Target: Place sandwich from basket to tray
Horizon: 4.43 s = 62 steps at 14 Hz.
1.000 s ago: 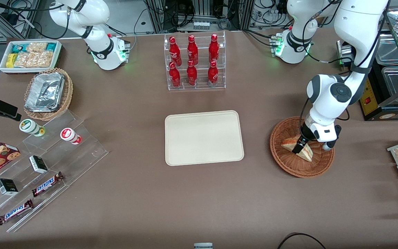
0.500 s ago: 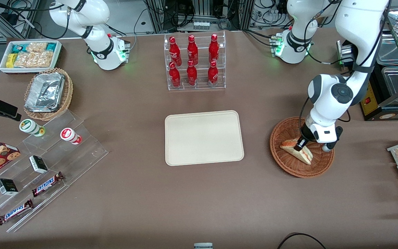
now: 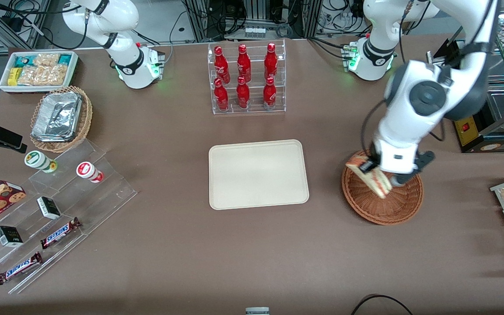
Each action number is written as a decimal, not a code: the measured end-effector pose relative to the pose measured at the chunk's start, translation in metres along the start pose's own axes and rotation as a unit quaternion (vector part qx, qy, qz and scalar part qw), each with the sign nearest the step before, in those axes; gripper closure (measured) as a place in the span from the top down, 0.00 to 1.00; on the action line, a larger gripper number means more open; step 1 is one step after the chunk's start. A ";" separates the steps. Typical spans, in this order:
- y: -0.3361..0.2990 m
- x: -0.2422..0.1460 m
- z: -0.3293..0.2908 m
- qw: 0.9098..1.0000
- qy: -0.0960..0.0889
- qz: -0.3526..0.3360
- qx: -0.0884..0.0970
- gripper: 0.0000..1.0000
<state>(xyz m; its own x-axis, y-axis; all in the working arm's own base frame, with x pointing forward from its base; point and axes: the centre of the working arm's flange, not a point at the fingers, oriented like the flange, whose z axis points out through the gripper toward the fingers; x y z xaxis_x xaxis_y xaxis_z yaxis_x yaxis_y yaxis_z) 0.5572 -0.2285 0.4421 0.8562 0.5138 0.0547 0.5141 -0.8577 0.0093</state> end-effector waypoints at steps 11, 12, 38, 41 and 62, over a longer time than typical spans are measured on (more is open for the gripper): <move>0.176 -0.182 0.114 0.980 -0.035 0.183 -0.070 0.18; 0.182 -0.194 0.126 0.978 -0.035 0.193 -0.075 0.18; 0.192 -0.211 0.107 0.968 0.011 0.249 -0.031 1.00; 0.158 -0.170 0.019 0.978 0.036 0.204 0.011 1.00; -0.163 0.091 -0.186 0.969 -0.030 0.247 0.017 1.00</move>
<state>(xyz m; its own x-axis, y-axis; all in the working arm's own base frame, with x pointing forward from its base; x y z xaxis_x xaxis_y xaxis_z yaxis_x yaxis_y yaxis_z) 0.5421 -0.0456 0.6313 0.9990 0.0429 -0.0132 0.0424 -0.9985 -0.0353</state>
